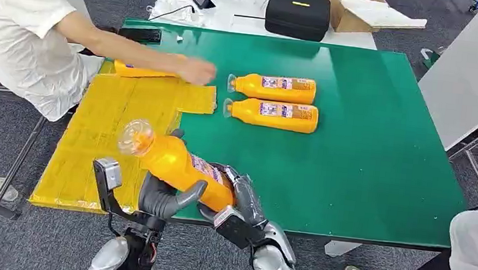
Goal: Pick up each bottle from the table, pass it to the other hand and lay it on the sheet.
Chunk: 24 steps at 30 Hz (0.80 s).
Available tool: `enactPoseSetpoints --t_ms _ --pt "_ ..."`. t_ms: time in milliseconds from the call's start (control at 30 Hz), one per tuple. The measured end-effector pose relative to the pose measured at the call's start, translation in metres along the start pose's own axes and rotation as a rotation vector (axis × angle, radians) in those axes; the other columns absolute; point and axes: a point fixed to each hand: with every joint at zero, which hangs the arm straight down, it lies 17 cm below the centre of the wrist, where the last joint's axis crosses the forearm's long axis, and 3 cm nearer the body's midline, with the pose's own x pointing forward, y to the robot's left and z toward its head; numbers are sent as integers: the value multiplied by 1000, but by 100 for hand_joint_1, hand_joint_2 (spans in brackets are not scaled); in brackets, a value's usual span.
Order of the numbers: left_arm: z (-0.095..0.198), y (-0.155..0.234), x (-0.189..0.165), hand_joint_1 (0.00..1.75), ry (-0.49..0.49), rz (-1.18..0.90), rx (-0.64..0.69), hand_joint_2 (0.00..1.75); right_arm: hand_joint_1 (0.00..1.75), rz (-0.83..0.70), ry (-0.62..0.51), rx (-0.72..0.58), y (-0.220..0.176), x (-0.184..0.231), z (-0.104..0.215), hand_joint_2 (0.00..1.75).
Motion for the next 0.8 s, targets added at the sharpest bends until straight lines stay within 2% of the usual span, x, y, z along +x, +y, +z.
enactPoseSetpoints --t_ms 67,100,133,200,300,367,433,467,500,733,767,800 --pt "0 1 -1 91 2 -1 3 175 175 -1 1 1 0 0 0 175" --pt "0 1 -1 84 1 -2 4 175 175 -3 2 2 1 0 0 175" --pt "0 1 -1 136 -3 -3 6 175 175 -6 2 3 1 0 0 175" --pt "-1 1 1 175 -15 -10 3 175 175 -15 1 12 4 2 0 175" --pt "-2 3 5 175 -41 -38 9 175 161 -21 -5 22 7 4 -1 175" --pt "-3 4 7 175 -56 -42 14 175 134 -26 -9 25 9 6 -2 175" --pt "-3 1 9 175 -62 -24 3 175 75 -33 -8 28 10 6 -2 175" --pt "-3 0 10 175 -61 0 -2 175 19 -37 -5 28 11 6 -2 175" --pt "-3 0 10 175 -54 32 -8 175 0 -43 -3 32 12 6 -2 175" --pt "-3 -4 25 175 -55 202 -46 175 0 -73 -2 57 21 7 0 175" --pt "-3 -3 27 175 -58 203 -45 175 0 -75 -2 56 22 7 0 0" --pt "-3 -1 28 175 -62 192 -40 175 0 -74 -3 51 21 7 -1 0"
